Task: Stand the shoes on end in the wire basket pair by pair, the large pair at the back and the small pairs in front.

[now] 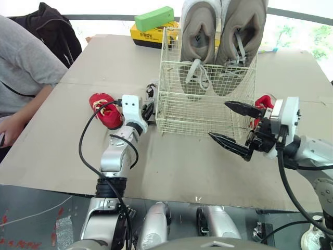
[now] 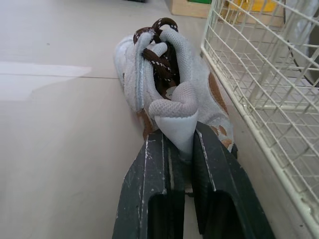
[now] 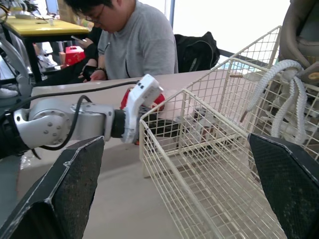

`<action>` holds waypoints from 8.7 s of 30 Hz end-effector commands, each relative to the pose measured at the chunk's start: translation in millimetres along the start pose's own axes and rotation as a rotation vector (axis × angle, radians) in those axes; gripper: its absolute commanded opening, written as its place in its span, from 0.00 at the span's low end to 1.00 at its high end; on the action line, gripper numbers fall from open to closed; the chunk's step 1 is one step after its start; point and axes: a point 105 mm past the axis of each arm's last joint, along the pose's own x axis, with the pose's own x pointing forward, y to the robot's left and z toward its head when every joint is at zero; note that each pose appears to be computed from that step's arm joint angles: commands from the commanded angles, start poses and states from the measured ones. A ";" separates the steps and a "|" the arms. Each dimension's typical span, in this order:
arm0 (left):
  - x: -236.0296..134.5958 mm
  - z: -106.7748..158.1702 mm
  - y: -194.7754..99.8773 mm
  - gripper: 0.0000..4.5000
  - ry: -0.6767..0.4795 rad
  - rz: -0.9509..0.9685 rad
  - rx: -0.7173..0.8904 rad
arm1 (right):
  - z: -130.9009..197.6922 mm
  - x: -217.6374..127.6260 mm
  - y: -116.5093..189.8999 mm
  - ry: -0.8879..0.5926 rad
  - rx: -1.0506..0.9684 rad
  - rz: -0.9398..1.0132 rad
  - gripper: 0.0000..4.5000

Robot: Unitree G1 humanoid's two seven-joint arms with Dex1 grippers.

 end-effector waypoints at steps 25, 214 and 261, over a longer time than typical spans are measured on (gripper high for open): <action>-101.0 112.9 -83.1 0.00 -0.734 -1.333 1.027 | 60.7 34.6 -28.2 0.412 -0.163 0.227 1.00; -135.0 92.5 -148.3 0.96 -0.078 -1.383 0.008 | -87.9 -174.6 -209.9 0.709 0.483 -0.783 0.84; -138.4 101.6 -138.2 1.00 -0.237 -1.090 -0.110 | 22.4 23.9 -91.1 -0.462 -0.541 -0.842 0.01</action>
